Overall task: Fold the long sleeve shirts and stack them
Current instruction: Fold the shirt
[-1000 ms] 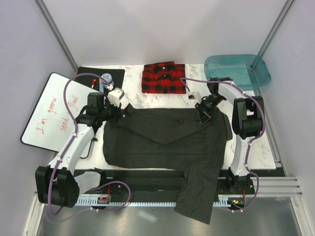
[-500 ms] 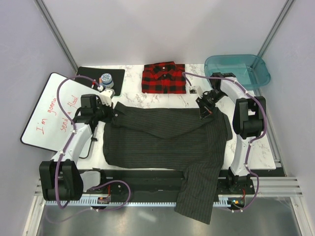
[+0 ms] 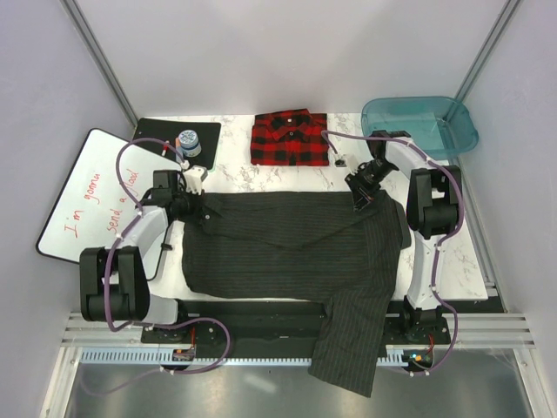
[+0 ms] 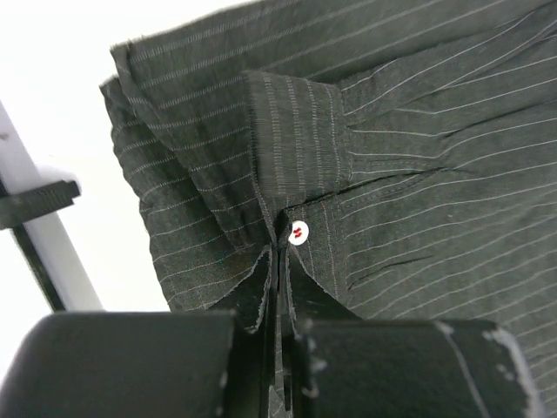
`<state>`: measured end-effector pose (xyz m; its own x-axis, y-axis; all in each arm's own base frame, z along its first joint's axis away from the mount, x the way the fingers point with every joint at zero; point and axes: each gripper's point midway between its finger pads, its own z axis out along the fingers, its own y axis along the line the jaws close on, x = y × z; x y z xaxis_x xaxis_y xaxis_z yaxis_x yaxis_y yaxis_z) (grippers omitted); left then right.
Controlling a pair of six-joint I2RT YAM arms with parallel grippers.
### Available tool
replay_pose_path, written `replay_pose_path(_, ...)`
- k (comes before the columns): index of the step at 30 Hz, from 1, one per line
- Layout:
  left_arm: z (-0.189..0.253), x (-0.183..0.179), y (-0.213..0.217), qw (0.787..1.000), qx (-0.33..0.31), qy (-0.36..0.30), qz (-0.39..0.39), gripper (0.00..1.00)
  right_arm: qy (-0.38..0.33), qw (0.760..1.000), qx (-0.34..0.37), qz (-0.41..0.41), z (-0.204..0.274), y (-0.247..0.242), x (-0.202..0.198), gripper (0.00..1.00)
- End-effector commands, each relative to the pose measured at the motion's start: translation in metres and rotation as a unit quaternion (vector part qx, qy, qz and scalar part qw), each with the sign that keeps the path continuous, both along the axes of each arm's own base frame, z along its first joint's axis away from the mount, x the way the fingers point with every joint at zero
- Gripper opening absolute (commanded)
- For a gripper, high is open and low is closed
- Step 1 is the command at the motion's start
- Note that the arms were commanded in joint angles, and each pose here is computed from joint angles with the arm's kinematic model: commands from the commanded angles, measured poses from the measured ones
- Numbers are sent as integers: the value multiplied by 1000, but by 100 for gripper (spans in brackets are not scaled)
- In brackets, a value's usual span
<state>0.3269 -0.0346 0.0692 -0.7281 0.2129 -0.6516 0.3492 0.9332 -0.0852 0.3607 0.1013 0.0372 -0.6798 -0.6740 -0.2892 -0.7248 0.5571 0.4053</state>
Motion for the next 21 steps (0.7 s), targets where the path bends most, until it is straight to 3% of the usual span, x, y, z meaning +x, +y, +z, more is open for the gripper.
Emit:
replay_pose_path(1,-12,5,10,999,17,21,20,2,-26,999,-23,-5,2,-1,13,22)
replay_pose_path(3,-16,4,10,999,17,28,19,2,-28,999,-37,-8,1,-4,14,24)
replay_pose_path(5,-20,-2,11,999,21,46,16,8,-41,998,-43,-12,8,-6,18,33)
replay_pose_path(7,-12,0,13,999,27,46,12,24,-52,997,-47,-18,15,-7,20,37)
replay_pose_path(9,7,5,13,999,29,21,5,31,-77,996,-51,-23,32,-9,25,37)
replay_pose_path(12,38,10,-4,998,27,-27,-45,49,-103,993,-45,-33,51,-7,26,38)
replay_pose_path(15,26,0,-29,994,43,13,-95,47,-97,993,-59,-29,45,-7,18,36)
replay_pose_path(21,-29,-7,-29,987,62,111,-95,42,-75,990,-115,-29,-1,-25,6,34)
